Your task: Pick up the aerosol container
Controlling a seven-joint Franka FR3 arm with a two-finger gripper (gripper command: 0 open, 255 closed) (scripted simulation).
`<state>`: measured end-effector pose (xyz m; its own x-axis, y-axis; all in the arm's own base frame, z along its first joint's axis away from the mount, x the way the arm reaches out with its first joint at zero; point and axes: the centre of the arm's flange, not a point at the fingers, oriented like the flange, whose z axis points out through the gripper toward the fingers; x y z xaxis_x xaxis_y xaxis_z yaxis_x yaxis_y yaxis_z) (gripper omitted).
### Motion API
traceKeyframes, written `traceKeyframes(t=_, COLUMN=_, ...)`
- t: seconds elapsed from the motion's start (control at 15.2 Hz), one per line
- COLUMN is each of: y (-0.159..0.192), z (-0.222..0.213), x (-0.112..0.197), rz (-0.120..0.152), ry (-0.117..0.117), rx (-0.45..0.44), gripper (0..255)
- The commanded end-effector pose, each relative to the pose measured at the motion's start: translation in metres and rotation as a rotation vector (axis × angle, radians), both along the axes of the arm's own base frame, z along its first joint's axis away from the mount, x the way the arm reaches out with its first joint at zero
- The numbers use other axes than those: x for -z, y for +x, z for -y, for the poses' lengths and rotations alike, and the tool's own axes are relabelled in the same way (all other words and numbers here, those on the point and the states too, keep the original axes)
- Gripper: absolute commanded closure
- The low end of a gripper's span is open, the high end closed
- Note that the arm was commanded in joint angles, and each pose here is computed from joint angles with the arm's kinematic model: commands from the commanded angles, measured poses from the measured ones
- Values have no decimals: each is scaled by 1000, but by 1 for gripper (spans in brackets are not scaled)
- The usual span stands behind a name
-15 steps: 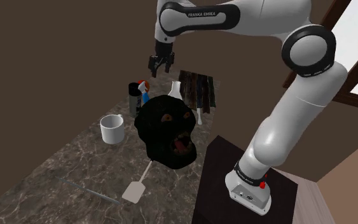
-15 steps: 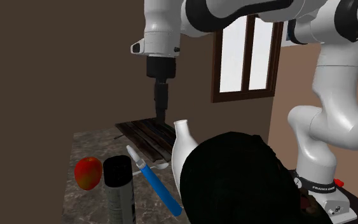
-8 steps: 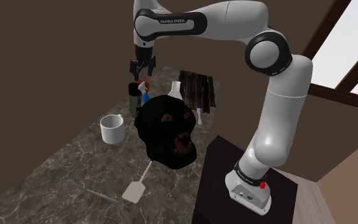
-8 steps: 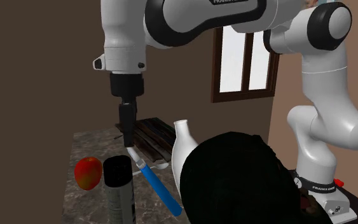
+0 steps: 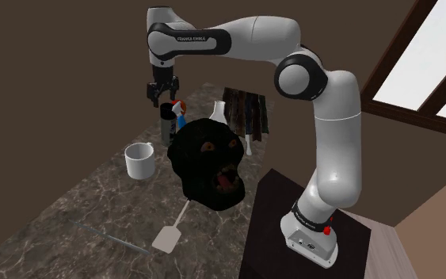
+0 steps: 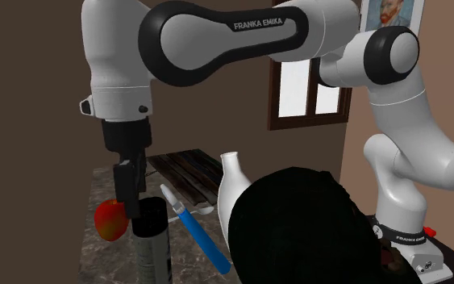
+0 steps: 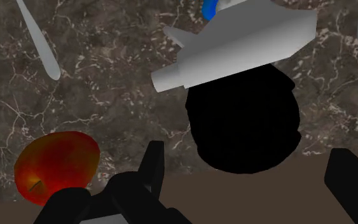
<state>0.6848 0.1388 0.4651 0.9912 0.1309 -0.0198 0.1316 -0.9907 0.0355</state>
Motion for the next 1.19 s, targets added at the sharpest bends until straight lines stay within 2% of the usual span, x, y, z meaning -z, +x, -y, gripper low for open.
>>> traceKeyframes(t=0.0, y=0, z=0, x=10, rz=0, ry=0, rx=-1, gripper=0)
traceKeyframes(t=0.2, y=0, z=0, x=29, rz=0, ry=0, rx=-1, gripper=0)
traceKeyframes(t=0.33, y=0, z=0, x=29, rz=0, ry=0, rx=-1, gripper=0)
traceKeyframes(t=0.4, y=0, z=0, x=29, rz=0, ry=0, rx=-1, gripper=255)
traceKeyframes(t=0.99, y=0, z=0, x=29, rz=0, ry=0, rx=-1, gripper=255)
traceKeyframes(t=1.12, y=0, z=0, x=18, rz=0, ry=0, rx=-1, gripper=255)
